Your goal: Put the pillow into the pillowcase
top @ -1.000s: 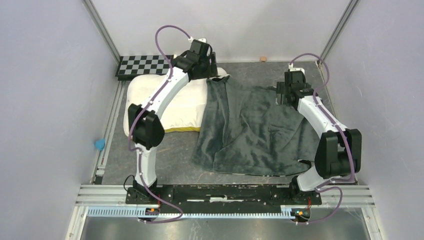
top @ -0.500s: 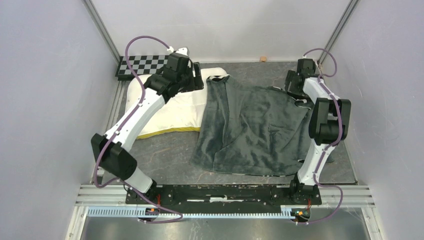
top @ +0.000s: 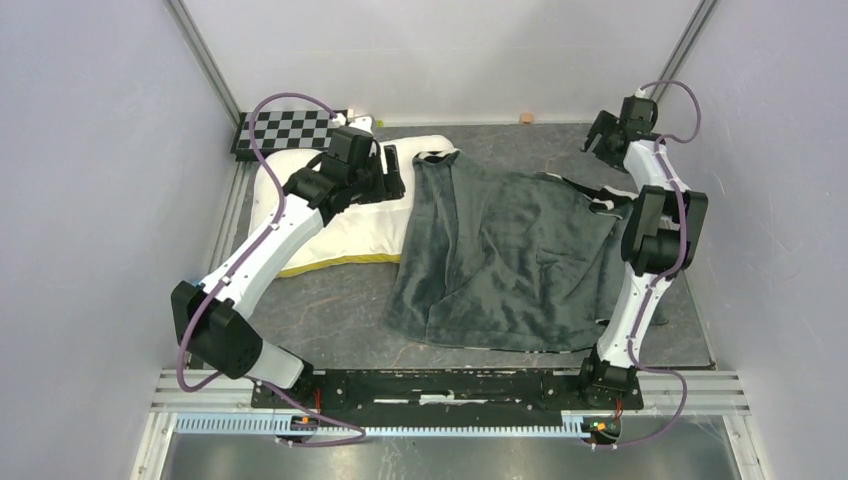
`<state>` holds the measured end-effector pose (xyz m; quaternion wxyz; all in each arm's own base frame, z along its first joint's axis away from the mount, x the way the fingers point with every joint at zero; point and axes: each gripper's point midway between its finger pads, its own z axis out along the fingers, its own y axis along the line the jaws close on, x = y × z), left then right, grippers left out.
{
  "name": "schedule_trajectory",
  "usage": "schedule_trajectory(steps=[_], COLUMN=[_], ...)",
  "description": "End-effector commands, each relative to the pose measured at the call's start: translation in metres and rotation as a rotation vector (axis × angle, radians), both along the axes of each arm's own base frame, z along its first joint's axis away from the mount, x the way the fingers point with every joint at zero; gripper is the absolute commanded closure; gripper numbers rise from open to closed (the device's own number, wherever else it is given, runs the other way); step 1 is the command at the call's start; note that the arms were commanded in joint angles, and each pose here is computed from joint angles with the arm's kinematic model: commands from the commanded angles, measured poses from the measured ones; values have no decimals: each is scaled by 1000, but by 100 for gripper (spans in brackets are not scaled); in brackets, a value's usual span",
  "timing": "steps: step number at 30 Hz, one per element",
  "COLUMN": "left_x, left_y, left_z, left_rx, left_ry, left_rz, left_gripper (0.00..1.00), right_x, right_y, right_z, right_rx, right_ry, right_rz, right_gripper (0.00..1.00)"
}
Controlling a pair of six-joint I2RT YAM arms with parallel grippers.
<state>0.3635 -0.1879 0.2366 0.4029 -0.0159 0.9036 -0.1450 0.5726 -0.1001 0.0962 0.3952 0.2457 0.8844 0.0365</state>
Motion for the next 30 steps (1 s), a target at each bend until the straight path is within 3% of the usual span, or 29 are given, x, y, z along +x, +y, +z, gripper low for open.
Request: schedule_trajectory(steps=[1,5,9,17,23,25,30], left_x=[-2,-7,-13,-19,-21,-21,-20], left_y=[-6,-10,-14,-19,-21,-20,-19], left_z=[21,20,18,16,11,9,7], left_rx=[-74,-108,-136,-158,-163,-158,-146], left_ry=[-65,-64,-58,-52,-44,-42,-44], left_rz=[-17,-30,-53,-86,-98,-99,-95], left_gripper=[19,19,19,19,19,19,19], right_x=[-54,-118,-145,-147,-127,-119,-95], right_y=[17,15,19,7,2,-1,-8], right_z=[59,36,18,-14,-16,-14,1], right_rx=[-148,-191,-193,-265,-278,-289,-310], right_ry=[-21,28,56,154,137,137,111], right_rz=[-32,-78,-82,-101,-107,-114,-130], right_gripper=[11,14,17,18,26,32,69])
